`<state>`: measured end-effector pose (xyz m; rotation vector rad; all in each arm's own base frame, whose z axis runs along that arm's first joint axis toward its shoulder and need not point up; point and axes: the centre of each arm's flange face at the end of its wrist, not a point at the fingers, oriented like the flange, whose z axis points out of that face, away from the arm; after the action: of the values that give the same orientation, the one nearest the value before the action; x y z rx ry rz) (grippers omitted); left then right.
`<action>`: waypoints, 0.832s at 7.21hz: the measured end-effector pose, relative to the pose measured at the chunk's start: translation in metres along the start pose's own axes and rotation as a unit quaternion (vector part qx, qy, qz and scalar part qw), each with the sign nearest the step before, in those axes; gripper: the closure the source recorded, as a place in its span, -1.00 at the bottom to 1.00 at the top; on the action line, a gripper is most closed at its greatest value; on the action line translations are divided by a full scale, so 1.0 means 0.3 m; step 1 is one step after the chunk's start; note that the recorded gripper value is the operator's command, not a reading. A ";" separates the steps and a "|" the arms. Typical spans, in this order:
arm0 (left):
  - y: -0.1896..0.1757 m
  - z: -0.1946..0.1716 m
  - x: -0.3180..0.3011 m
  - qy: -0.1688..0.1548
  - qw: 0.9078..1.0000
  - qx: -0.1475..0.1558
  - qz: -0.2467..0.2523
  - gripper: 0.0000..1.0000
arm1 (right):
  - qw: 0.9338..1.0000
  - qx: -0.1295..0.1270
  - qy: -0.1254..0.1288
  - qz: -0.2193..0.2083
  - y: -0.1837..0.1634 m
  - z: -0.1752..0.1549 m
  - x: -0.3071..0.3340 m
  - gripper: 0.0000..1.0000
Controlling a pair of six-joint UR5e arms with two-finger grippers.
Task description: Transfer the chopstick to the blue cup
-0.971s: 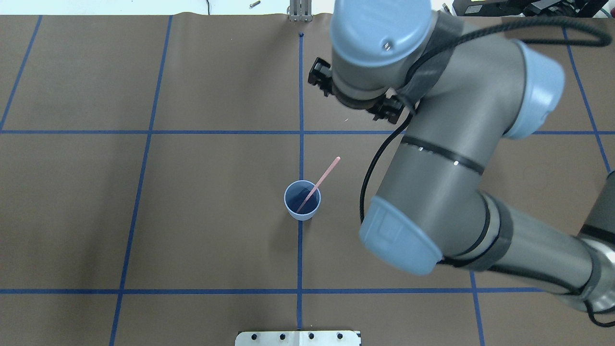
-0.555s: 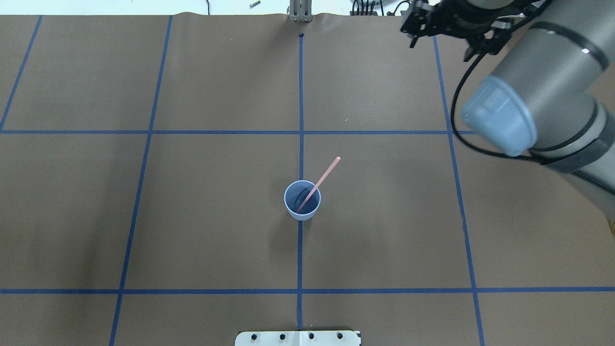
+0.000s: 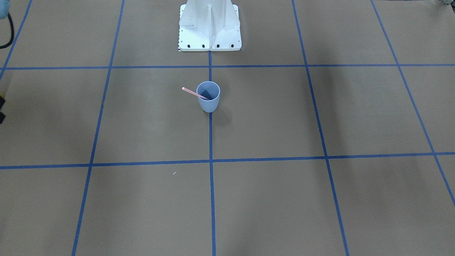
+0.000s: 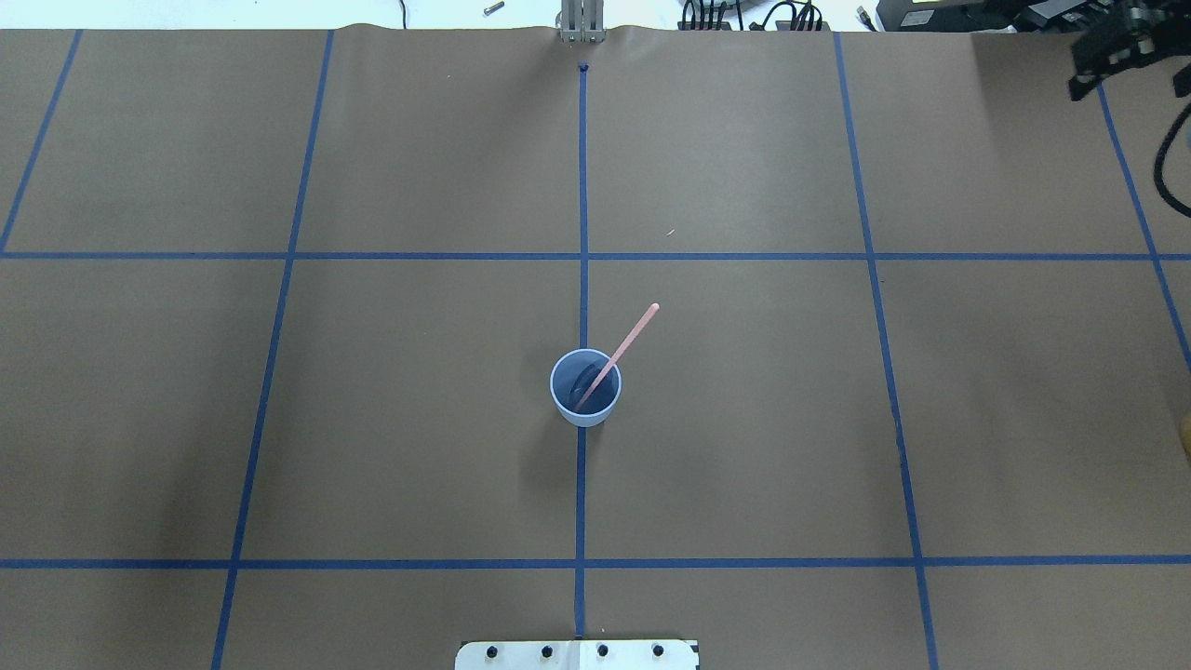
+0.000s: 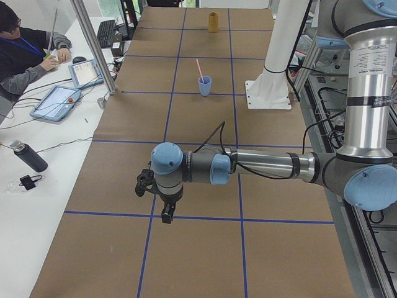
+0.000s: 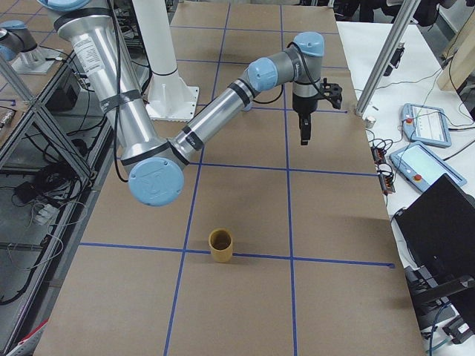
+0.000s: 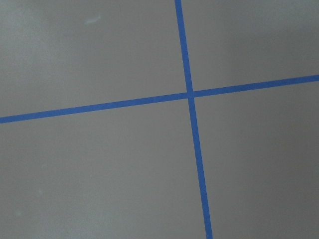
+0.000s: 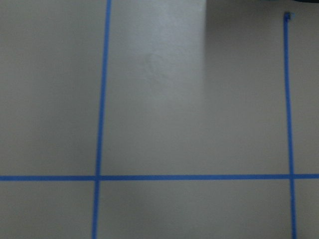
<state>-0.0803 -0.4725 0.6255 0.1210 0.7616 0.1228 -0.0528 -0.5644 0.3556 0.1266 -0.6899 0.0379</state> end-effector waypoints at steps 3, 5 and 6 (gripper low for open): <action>0.010 0.011 -0.005 -0.001 1.000 -0.004 -0.003 -0.97 | 0.998 -0.057 0.005 0.011 0.266 0.133 0.552 -1.00; 0.019 0.017 -0.009 -0.001 1.000 -0.006 -0.005 -0.97 | 0.994 -0.093 0.021 0.048 0.475 0.221 0.783 -1.00; 0.028 0.021 -0.011 0.000 1.000 -0.007 -0.006 -0.97 | 0.993 -0.099 0.022 0.058 0.549 0.242 0.847 -1.00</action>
<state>-0.0788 -0.4652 0.6337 0.1025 0.7611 0.1172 0.0845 -0.4122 0.5899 -0.1046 -0.6531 0.0840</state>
